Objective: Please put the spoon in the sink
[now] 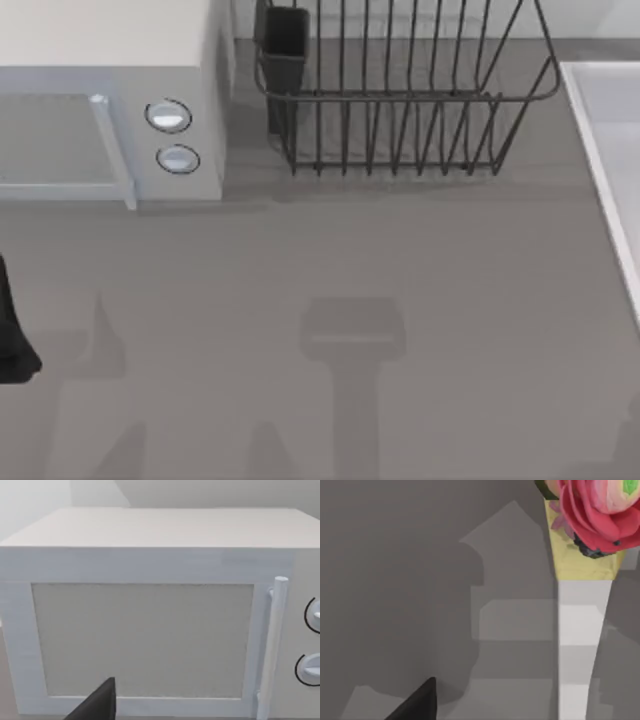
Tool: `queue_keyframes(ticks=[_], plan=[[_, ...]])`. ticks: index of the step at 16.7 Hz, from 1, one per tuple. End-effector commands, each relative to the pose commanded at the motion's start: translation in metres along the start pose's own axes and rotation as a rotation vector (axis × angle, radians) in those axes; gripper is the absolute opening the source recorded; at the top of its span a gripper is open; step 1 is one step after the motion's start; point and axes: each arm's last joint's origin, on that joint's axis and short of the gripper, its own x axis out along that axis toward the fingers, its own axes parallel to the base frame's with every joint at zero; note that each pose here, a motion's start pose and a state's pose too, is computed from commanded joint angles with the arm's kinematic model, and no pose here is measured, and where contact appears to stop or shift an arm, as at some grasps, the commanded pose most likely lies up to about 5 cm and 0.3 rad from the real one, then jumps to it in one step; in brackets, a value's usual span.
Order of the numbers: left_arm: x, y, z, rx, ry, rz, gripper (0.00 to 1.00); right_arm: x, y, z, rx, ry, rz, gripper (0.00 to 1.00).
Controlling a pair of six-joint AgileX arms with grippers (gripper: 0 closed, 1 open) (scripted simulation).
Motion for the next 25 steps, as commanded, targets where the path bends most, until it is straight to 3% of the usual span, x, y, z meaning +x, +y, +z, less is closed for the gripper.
queue_keyframes(ticks=[7, 20, 25], plan=[[0.0, 0.0, 0.0, 0.0, 0.0, 0.0, 1.0, 0.018, 0.003, -0.003, 0.0, 0.005, 0.007, 1.0], [0.0, 0.0, 0.0, 0.0, 0.0, 0.0, 1.0, 0.018, 0.003, -0.003, 0.0, 0.005, 0.007, 0.02], [0.0, 0.0, 0.0, 0.0, 0.0, 0.0, 1.0, 0.018, 0.003, -0.003, 0.0, 0.005, 0.007, 0.0]])
